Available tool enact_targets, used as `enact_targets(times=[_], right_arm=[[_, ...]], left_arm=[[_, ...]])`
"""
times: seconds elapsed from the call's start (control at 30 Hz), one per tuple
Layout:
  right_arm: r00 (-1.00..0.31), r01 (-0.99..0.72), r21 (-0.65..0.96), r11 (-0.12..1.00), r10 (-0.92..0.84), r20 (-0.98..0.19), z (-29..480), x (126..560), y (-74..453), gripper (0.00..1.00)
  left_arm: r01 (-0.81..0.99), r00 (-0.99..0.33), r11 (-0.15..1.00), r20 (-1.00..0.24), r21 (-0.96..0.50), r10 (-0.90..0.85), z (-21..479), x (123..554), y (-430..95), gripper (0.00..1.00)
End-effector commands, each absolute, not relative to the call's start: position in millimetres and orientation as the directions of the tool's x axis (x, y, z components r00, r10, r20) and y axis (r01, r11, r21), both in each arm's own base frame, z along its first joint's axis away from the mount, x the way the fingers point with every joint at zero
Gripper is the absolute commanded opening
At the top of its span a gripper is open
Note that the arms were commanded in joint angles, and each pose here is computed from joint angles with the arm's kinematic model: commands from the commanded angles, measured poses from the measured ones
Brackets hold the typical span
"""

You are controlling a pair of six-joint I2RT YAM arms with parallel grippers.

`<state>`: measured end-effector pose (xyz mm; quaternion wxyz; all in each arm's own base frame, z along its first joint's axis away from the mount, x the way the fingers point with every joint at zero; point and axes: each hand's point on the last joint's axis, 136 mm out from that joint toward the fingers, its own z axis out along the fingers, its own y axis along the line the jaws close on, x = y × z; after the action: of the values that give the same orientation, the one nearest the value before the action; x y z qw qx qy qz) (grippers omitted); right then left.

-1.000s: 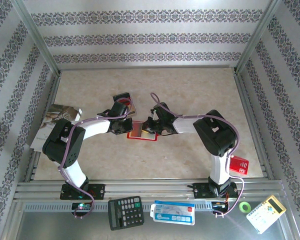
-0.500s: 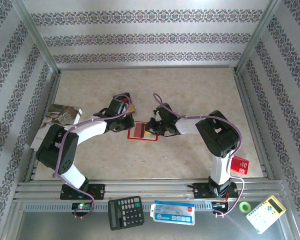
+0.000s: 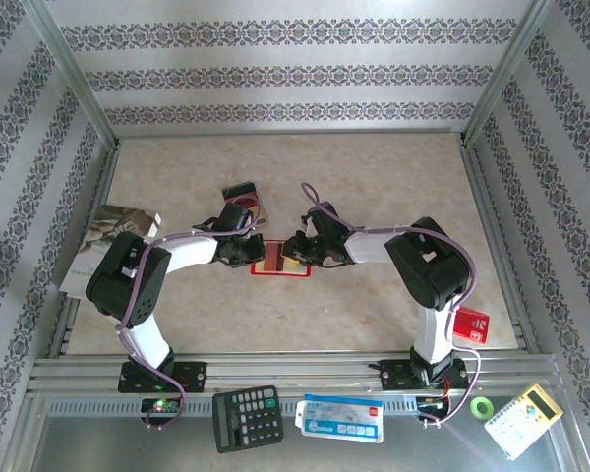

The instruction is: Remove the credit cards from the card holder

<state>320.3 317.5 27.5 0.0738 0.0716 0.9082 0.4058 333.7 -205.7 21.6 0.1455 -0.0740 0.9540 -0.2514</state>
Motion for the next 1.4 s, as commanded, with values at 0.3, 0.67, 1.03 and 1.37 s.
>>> enact_targets(times=[0.3,0.67,1.03,1.37], right_arm=[[-0.98,0.089,0.743,0.663,0.193,-0.055,17.4,324.6,320.8,0.19],[-0.977,0.076,0.732,0.677,0.196,-0.08,19.1,327.6,314.7,0.09],[-0.947,-0.034,0.742,0.669,0.217,-0.239,54.9,325.3,283.1,0.0],[-0.888,-0.193,0.801,0.567,0.247,-0.389,121.4,326.3,277.7,0.0]], left_arm=[[-0.087,-0.954,0.896,-0.223,-0.436,-0.201,10.6,322.7,-194.5,0.05],[-0.087,-0.949,0.897,-0.239,-0.433,-0.207,14.6,323.7,-192.5,0.05],[-0.042,-0.899,0.856,-0.354,-0.515,-0.257,59.3,337.3,-198.6,0.17],[0.033,-0.825,0.723,-0.427,-0.69,-0.37,129.2,342.8,-207.2,0.45]])
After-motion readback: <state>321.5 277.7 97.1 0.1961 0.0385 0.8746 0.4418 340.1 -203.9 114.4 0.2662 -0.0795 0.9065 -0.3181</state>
